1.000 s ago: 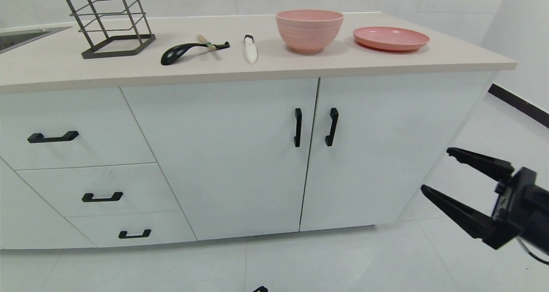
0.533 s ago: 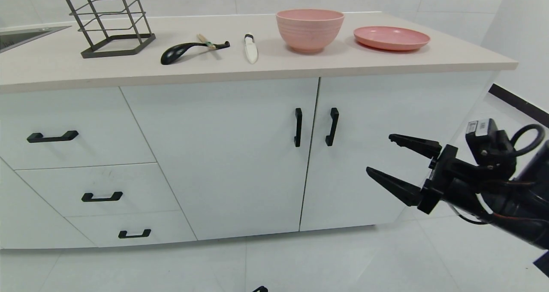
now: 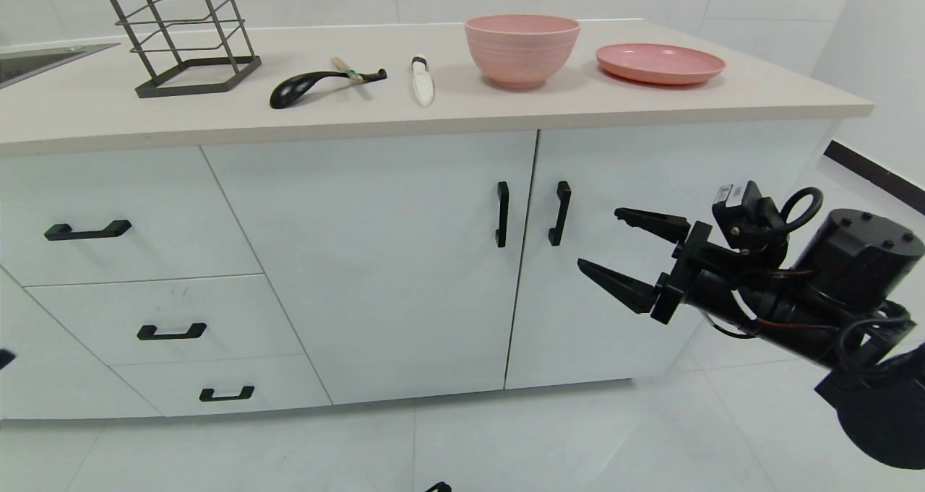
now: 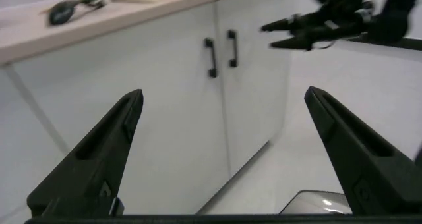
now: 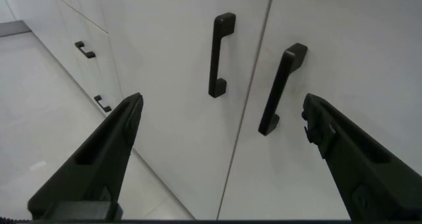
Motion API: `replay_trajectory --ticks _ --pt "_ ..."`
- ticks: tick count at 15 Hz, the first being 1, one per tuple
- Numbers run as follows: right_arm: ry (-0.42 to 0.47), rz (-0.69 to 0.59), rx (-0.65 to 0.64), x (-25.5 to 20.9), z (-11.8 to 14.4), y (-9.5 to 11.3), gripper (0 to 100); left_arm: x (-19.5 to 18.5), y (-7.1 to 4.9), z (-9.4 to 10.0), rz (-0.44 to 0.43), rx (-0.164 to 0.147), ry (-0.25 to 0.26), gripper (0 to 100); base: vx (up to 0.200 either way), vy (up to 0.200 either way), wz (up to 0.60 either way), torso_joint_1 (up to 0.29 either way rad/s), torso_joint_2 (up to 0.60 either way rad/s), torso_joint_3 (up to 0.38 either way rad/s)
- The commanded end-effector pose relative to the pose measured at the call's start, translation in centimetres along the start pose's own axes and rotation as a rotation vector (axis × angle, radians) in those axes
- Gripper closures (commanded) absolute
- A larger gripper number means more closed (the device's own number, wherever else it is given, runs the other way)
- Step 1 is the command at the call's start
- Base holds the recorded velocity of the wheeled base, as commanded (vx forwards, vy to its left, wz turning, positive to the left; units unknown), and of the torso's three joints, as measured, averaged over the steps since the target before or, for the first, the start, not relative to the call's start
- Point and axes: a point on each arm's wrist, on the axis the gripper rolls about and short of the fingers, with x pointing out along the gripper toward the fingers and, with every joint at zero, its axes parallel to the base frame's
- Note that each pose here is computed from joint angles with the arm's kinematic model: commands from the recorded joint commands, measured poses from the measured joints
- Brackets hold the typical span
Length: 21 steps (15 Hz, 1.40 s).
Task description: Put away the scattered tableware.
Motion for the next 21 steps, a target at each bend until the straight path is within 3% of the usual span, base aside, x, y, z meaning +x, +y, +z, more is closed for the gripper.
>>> replay_trajectory --ticks 1,2,3,5,7,11,15,19,21 --pt "-0.012 0.022 -0.021 0.8 -0.1 -0.1 0 6.3 2.4 -1.2 -0.263 -0.078 0.056 0 0.0 0.0 0.0 0.0 0.0 0.0" --pt "-0.015 0.03 -0.027 0.9 0.0 0.0 0 7.8 3.0 -1.7 -0.273 -0.068 0.058 0 0.0 0.0 0.0 0.0 0.0 0.0" --pt "-0.011 0.032 -0.024 0.8 -0.1 0.1 0 9.4 3.5 -2.1 -0.293 -0.033 0.033 0 0.0 0.0 0.0 0.0 0.0 0.0" --pt "-0.009 0.032 -0.025 0.8 -0.2 0.1 0 11.2 4.0 -2.5 -0.324 -0.013 -0.004 0 0.0 0.0 0.0 0.0 0.0 0.0" --pt "-0.005 0.033 -0.022 1.0 -0.4 0.1 0 14.3 3.9 -4.1 -0.411 -0.044 0.006 0 0.0 0.0 0.0 0.0 0.0 0.0" --pt "0.026 0.031 -0.004 2.1 -2.1 -0.7 0 19.0 1.2 -6.2 -0.636 -0.104 0.033 0 0.0 0.0 0.0 0.0 0.0 0.0" --pt "0.016 0.053 -0.022 3.5 -2.8 -1.5 0 22.8 0.7 -7.3 -0.689 -0.114 0.016 0 0.0 0.0 0.0 0.0 0.0 0.0" --pt "0.009 0.037 -0.032 3.4 -3.1 -3.0 0 27.6 -1.0 -8.2 -0.787 -0.114 -0.029 0 0.0 0.0 0.0 0.0 0.0 0.0" --pt "0.011 0.049 -0.032 4.0 -3.8 -3.4 0 29.1 -0.9 -8.6 -0.785 -0.107 -0.043 0 0.0 0.0 0.0 0.0 0.0 0.0"
